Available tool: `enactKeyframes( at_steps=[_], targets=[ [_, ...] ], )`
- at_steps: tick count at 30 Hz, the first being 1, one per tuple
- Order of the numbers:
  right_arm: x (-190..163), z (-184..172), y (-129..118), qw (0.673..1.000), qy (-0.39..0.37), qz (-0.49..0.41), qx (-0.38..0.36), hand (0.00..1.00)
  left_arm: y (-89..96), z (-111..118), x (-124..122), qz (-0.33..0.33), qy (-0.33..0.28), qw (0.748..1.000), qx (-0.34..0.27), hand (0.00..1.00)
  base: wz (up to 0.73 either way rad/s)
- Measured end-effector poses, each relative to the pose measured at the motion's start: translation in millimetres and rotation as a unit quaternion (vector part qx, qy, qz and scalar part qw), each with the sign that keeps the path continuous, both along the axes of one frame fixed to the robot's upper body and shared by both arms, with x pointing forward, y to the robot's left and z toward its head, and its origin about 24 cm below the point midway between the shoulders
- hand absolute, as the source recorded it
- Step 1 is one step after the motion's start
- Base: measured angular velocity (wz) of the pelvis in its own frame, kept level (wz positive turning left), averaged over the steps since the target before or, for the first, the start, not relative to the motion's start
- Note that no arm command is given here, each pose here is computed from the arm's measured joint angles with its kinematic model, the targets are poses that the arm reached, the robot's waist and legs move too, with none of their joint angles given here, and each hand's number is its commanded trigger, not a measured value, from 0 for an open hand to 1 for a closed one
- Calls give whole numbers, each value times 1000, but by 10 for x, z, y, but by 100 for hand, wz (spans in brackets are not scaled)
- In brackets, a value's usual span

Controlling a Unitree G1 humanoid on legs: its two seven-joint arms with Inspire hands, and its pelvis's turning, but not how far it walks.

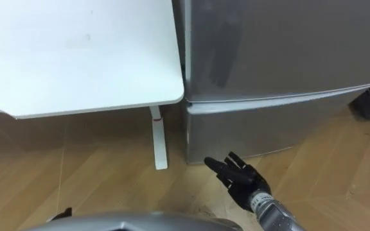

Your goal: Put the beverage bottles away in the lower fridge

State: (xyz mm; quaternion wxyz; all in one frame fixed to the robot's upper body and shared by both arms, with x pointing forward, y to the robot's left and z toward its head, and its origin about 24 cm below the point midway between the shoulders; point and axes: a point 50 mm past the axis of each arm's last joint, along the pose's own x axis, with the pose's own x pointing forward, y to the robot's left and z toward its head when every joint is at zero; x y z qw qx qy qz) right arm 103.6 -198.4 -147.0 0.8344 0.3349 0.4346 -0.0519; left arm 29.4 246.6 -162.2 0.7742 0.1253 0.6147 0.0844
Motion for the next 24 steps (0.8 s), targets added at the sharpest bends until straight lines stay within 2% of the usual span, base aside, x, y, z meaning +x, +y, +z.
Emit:
enactKeyframes(
  at_steps=[14,24],
  targets=[
    [-62,-42,49,998,20,52,-18,0,-73,-13,44,-2,-8,1000,0,0,0],
    [-342,-181,-70,974,116,159,-112,0,-68,-10,56,9,-15,1000,6,0,3]
  ],
)
